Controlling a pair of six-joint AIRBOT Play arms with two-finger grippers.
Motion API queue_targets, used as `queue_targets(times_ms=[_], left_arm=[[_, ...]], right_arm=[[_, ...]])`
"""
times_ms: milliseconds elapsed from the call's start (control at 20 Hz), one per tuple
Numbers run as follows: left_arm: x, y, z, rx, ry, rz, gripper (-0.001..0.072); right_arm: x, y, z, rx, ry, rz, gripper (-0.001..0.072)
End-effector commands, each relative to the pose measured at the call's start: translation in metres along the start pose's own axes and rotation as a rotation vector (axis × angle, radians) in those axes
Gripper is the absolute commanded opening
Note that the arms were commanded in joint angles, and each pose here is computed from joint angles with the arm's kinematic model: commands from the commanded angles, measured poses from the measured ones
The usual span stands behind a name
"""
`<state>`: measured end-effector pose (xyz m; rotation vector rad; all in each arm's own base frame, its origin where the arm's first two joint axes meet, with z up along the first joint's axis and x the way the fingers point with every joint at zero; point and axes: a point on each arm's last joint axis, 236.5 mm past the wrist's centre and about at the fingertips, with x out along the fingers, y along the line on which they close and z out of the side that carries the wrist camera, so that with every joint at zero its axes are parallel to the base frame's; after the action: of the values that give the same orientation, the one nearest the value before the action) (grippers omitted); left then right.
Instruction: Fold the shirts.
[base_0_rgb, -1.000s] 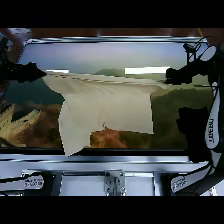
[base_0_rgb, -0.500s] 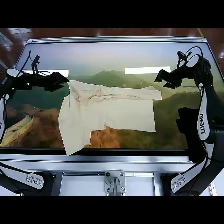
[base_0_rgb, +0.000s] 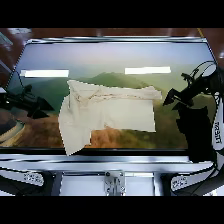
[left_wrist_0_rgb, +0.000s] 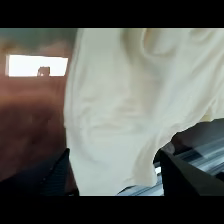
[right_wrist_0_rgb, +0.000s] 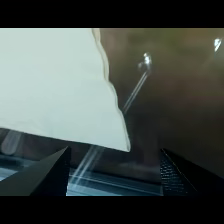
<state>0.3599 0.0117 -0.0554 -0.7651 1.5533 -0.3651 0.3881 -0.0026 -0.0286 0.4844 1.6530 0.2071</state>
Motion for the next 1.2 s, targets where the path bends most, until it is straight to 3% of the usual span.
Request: queue_targets(times_ms=[0,50,150,550,600,650,700,800,1150], left_arm=[[0.034,0.025,-0.035,-0.033,0.054,-0.009,0.0641],[0.038,0.028,-0.033,-0.037,0.042,-0.001,0.0639],[0.041,0.035,-0.025,-0.044,0.007,0.017,0.0540],[0.071,0.033,-0.001,0.010,-0.046,0.055,0.0513],[0.074,0.031,0.003,0.016,-0.060,0.064,0.0376],[0.076,0.029,0.004,0.022,-0.060,0.066,0.0160],[0.076,0.028,0.002,0.024,-0.054,0.063,0.0035],[0.074,0.027,-0.003,0.022,-0.034,0.050,0.0038],[0.067,0.019,-0.022,0.039,0.038,0.017,0.0038]], right_arm=[[0.023,0.011,-0.019,0.030,0.015,0.105,0.0644],[0.025,0.010,-0.021,0.033,0.022,0.106,0.0644],[0.023,0.018,-0.024,0.035,0.034,0.136,0.0644],[0.008,0.026,-0.033,0.028,0.028,0.136,0.0644],[0.009,0.019,-0.037,0.038,0.046,0.107,0.0644],[0.012,0.006,-0.043,0.056,0.066,0.055,0.0645],[0.016,-0.006,-0.049,0.073,0.090,0.011,0.0644],[0.030,-0.027,-0.068,0.103,0.153,-0.043,0.0645],[0.086,-0.040,-0.080,0.226,0.127,0.035,0.0644]])
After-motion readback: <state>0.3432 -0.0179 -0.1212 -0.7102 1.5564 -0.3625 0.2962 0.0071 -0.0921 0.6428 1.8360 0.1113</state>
